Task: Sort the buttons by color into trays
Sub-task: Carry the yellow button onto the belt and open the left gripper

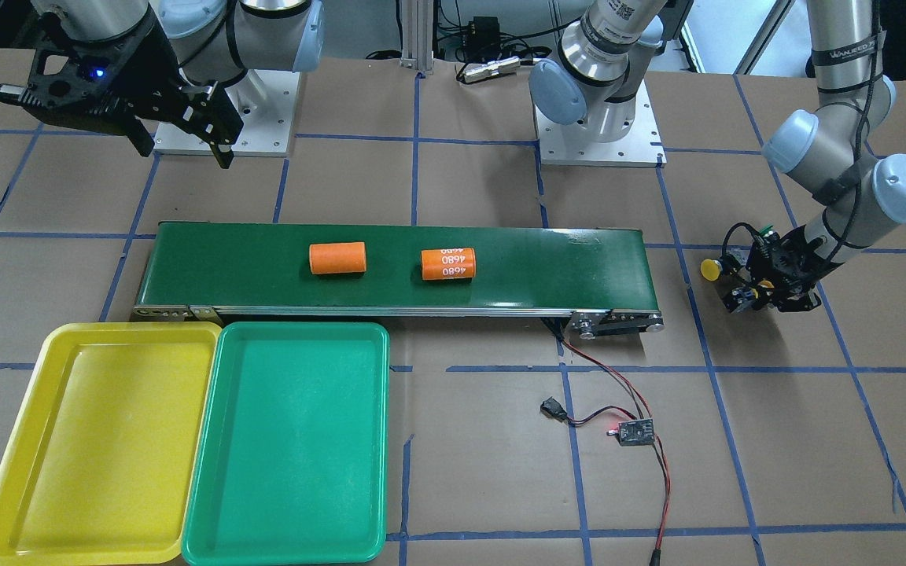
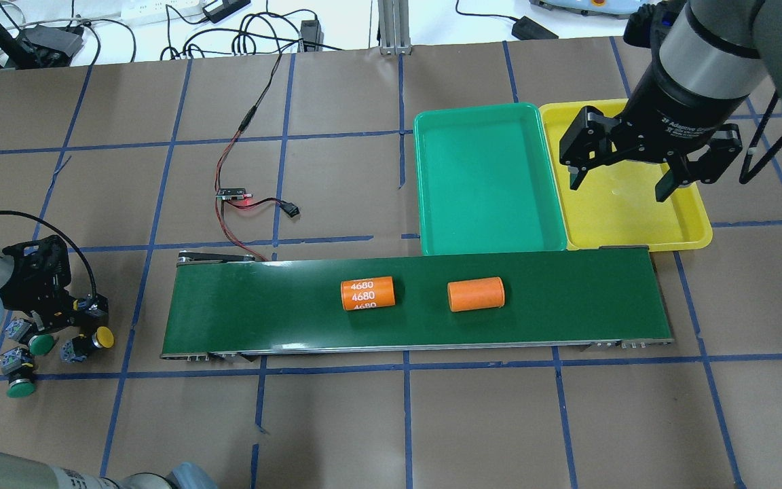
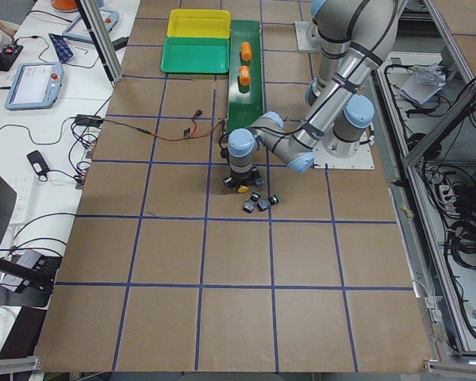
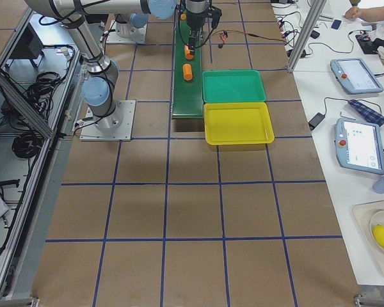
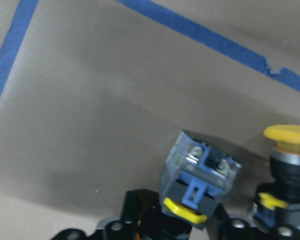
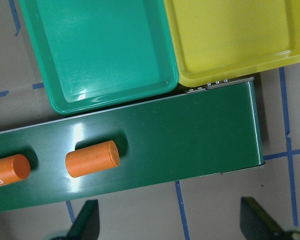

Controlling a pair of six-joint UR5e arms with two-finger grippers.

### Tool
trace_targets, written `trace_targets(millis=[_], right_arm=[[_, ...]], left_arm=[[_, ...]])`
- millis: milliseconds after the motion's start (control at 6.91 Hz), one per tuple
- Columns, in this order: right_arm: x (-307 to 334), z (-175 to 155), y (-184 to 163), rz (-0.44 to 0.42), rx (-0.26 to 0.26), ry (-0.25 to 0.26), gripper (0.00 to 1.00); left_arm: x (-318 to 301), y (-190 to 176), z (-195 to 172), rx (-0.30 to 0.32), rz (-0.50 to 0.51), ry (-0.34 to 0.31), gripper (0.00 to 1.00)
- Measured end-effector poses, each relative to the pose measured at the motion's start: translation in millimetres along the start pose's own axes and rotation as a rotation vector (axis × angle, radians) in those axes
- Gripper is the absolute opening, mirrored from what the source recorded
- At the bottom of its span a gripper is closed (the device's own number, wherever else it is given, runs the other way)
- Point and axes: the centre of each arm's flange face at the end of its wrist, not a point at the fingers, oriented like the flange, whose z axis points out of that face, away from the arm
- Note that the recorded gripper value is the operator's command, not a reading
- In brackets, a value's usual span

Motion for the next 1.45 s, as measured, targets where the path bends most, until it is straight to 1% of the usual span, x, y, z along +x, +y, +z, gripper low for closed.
trace_targets(millis=[289, 434, 578, 723, 868, 1012, 1157, 1446], right_arm=[[0.3, 0.5, 0.2, -0.002, -0.001, 0.006, 1.00], [0.9, 0.3, 1.0, -0.002, -0.002, 0.011, 1.00], [1.3, -0.5, 2.8, -0.003, -0.004, 0.014, 1.00], [1.3, -0.8, 3.7, -0.004, -0.006, 0.014, 1.00], [1.3, -0.7, 4.5, -0.004, -0.007, 0.013, 1.00], [1.1, 0.9, 5.7, -0.004, -0.009, 0.012, 1.00], [0.8, 4.0, 6.3, -0.004, -0.012, 0.009, 1.00], [0.9, 6.4, 6.3, -0.009, -0.013, 0.012, 1.00]], left_arm=[[0.8, -5.5, -15.2, 0.000, 0.010, 0.006, 0.10], [0.2, -16.9, -28.7, -0.004, 0.034, 0.005, 0.10], [2.0, -42.8, -45.4, -0.022, 0.088, -0.003, 0.09], [8.2, -76.9, -59.9, -0.042, 0.157, -0.016, 0.08], [19.1, -118.5, -71.2, -0.051, 0.236, -0.025, 0.05], [34.2, -161.2, -80.4, -0.057, 0.292, -0.025, 0.05], [52.4, -201.1, -87.6, -0.058, 0.293, -0.023, 0.05], [105.8, -284.7, -91.7, -0.058, 0.221, -0.015, 0.05]])
